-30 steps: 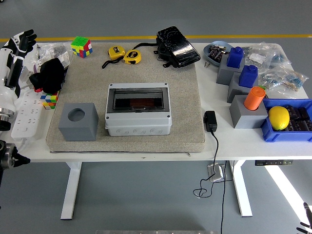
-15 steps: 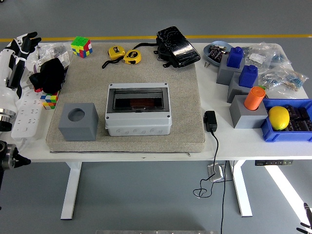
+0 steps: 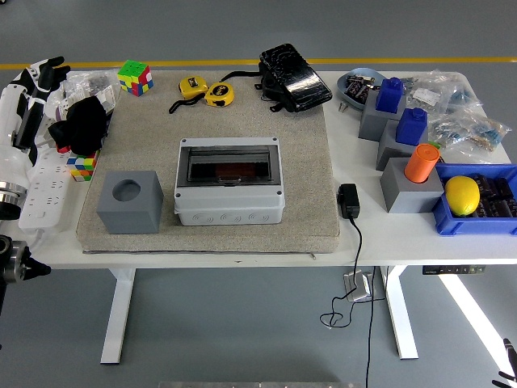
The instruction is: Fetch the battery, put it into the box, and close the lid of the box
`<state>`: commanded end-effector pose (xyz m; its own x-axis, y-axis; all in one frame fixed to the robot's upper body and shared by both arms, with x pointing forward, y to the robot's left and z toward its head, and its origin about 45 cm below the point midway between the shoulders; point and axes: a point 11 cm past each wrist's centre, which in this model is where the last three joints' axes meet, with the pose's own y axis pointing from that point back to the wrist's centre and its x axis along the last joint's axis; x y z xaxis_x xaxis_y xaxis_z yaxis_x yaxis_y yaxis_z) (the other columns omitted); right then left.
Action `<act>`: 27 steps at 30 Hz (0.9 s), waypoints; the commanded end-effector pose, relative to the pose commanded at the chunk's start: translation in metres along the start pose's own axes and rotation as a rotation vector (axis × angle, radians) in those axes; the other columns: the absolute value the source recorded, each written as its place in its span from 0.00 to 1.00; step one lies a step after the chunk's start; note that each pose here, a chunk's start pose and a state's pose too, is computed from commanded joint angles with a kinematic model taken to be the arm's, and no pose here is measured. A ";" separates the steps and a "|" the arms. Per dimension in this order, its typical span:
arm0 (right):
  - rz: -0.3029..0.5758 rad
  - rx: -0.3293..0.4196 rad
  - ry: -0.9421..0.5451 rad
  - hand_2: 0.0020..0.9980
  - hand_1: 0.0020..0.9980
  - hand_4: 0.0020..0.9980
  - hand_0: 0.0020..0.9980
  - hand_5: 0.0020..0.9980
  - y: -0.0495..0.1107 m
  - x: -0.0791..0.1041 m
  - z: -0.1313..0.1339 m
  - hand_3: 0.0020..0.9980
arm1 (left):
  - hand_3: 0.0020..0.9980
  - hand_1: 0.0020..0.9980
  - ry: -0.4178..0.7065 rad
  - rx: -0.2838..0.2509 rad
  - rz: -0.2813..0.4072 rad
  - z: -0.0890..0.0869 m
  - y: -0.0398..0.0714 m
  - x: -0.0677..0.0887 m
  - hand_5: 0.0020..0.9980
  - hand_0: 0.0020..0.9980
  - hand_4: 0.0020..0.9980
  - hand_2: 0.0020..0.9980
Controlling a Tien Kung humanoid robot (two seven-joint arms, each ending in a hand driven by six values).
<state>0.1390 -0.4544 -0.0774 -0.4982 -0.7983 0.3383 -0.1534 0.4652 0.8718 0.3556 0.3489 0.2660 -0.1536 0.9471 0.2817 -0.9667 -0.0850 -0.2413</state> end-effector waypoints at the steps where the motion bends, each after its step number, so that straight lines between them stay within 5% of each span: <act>1: 0.000 0.000 0.000 0.73 0.75 1.00 0.81 1.00 0.000 0.000 0.000 0.79 | 0.77 0.80 0.000 0.000 0.000 0.000 0.000 0.000 1.00 0.82 1.00 0.76; 27: -0.006 0.002 -0.004 0.73 0.75 1.00 0.81 1.00 0.000 -0.002 -0.001 0.79 | 0.77 0.79 0.000 -0.007 0.013 0.002 -0.002 0.002 1.00 0.81 1.00 0.76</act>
<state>0.1412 -0.4527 -0.0775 -0.5007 -0.7994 0.3321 -0.1577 0.4615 0.8730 0.3563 0.3505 0.2693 -0.1658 0.9460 0.2785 -0.9632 -0.0948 -0.2515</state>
